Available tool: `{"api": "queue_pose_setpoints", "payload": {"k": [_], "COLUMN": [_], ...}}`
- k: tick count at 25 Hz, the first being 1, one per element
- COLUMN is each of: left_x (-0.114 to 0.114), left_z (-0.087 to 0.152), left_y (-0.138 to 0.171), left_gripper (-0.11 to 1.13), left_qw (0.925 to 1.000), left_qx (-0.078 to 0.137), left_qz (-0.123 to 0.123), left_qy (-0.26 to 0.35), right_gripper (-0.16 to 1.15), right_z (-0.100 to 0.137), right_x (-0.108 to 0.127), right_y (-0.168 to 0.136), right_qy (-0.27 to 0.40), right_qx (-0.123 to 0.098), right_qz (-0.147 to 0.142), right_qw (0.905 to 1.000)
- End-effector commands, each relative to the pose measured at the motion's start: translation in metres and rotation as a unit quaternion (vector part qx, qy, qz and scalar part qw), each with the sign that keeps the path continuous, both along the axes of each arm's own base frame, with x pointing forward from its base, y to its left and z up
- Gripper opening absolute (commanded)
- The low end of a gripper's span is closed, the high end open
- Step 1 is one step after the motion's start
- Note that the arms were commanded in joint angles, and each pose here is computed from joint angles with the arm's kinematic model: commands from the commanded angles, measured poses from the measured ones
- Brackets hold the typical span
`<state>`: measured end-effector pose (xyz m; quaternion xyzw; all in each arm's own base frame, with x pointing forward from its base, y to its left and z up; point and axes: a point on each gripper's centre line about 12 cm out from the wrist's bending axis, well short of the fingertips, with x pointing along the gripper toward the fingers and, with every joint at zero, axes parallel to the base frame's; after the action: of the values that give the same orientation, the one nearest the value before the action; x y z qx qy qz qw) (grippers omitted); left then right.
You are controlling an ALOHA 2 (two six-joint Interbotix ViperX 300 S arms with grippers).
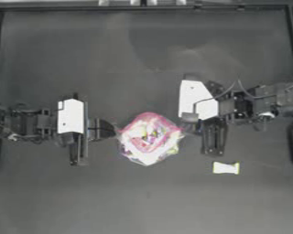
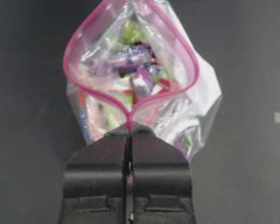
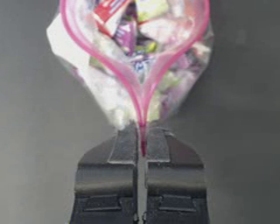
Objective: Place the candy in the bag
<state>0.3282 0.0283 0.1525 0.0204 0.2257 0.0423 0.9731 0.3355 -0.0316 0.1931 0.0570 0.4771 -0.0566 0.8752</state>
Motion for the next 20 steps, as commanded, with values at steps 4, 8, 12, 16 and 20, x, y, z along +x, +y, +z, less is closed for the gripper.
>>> {"api": "queue_pose_setpoints", "payload": {"k": [4, 8, 12, 16, 20], "left_x": [0.0052, 0.0059, 0.0073, 0.0073, 0.0073], "left_z": [0.0019, 0.0020, 0.0038, 0.0044, 0.0038], "left_y": [-0.0001, -0.0007, -0.0030, -0.0029, -0.0030], "left_gripper": [0.05, 0.05, 0.05, 0.05, 0.05], "left_qw": [1.0000, 0.9999, 0.9994, 0.9991, 0.9991], "left_qx": [0.003, 0.008, 0.027, 0.033, 0.034], "left_qz": [-0.002, -0.006, -0.017, -0.020, -0.021], "left_qy": [-0.007, -0.011, -0.014, -0.015, -0.014], "right_gripper": [0.06, 0.06, 0.06, 0.07, 0.13], "right_z": [0.0010, 0.0005, 0.0000, 0.0005, 0.0011], "right_x": [0.0021, 0.0013, 0.0013, 0.0013, 0.0022], "right_y": [0.0022, 0.0020, 0.0016, 0.0019, 0.0021], "right_qy": [-0.012, -0.011, -0.010, -0.011, -0.015], "right_qx": [0.010, 0.012, 0.007, 0.005, 0.004], "right_qz": [-0.005, -0.006, -0.003, 0.000, 0.000], "right_qw": [0.9999, 0.9998, 0.9999, 0.9999, 0.9999]}}
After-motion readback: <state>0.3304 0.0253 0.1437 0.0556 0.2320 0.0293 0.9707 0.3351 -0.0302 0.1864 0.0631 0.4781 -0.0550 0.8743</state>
